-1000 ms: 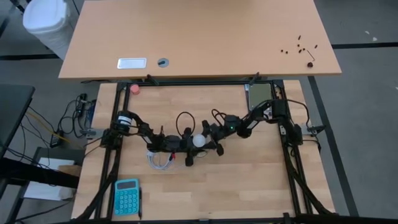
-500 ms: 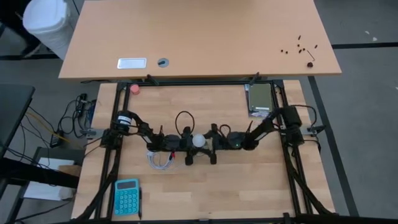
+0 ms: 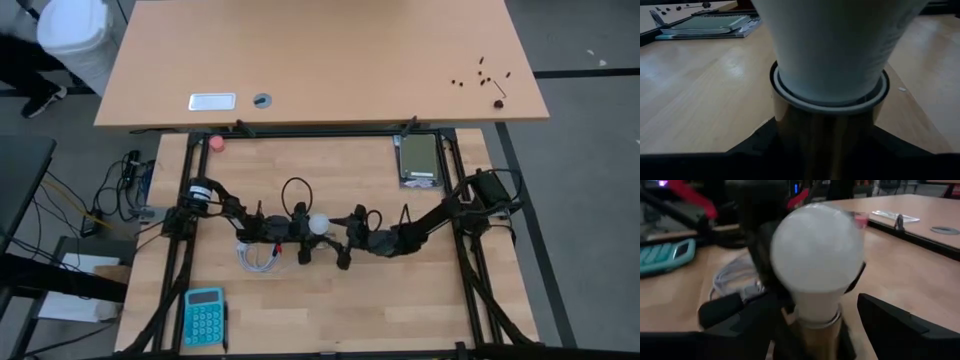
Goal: Screw lightbulb
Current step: Remove the lightbulb from the lamp
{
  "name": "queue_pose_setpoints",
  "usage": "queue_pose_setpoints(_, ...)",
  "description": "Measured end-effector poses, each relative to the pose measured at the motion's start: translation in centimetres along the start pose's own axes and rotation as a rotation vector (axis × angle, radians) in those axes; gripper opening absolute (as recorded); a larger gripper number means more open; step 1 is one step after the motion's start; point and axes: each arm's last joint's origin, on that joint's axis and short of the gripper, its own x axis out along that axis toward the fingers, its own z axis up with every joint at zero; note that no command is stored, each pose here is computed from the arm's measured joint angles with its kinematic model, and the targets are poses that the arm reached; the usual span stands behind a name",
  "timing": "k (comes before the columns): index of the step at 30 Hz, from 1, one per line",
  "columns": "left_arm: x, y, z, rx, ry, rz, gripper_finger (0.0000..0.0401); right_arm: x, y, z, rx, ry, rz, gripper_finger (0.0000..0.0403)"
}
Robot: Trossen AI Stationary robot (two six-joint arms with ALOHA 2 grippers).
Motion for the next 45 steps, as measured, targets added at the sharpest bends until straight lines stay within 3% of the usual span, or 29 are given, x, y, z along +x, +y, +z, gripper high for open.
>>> queue_pose_setpoints(8,0.0,0.0,0.0,0.000,-0.001,0.000,0.0183,0.3,1.6,0.3,0.047,0.030,-0.024,0.0286)
queue_pose_setpoints(19,0.0,0.0,0.0,-0.003,0.000,0.004,0.0187,3.3,3.2,-0.7,-0.002,0.010,-0.141,0.0283)
queue_pose_setpoints(23,0.0,-0.1,0.0,-0.001,0.001,0.003,0.0188,3.3,3.4,-0.4,-0.020,-0.019,-0.168,0.0262)
queue_pose_setpoints(28,0.0,-0.1,0.0,0.001,0.002,0.002,0.0188,3.2,3.3,-0.5,-0.031,-0.023,-0.168,0.0204)
queue_pose_setpoints(33,-0.1,-0.1,-0.1,0.002,0.003,-0.002,0.0188,3.2,3.3,-0.7,-0.053,-0.007,-0.146,0.0160)
queue_pose_setpoints(38,-0.2,-0.1,-0.1,-0.001,0.004,-0.008,0.0188,2.9,3.2,-0.9,-0.057,0.001,-0.108,0.0153)
queue_pose_setpoints(45,-0.2,-0.3,-0.1,-0.010,0.005,-0.016,0.0188,2.7,1.0,-1.2,-0.054,-0.013,0.069,0.0151)
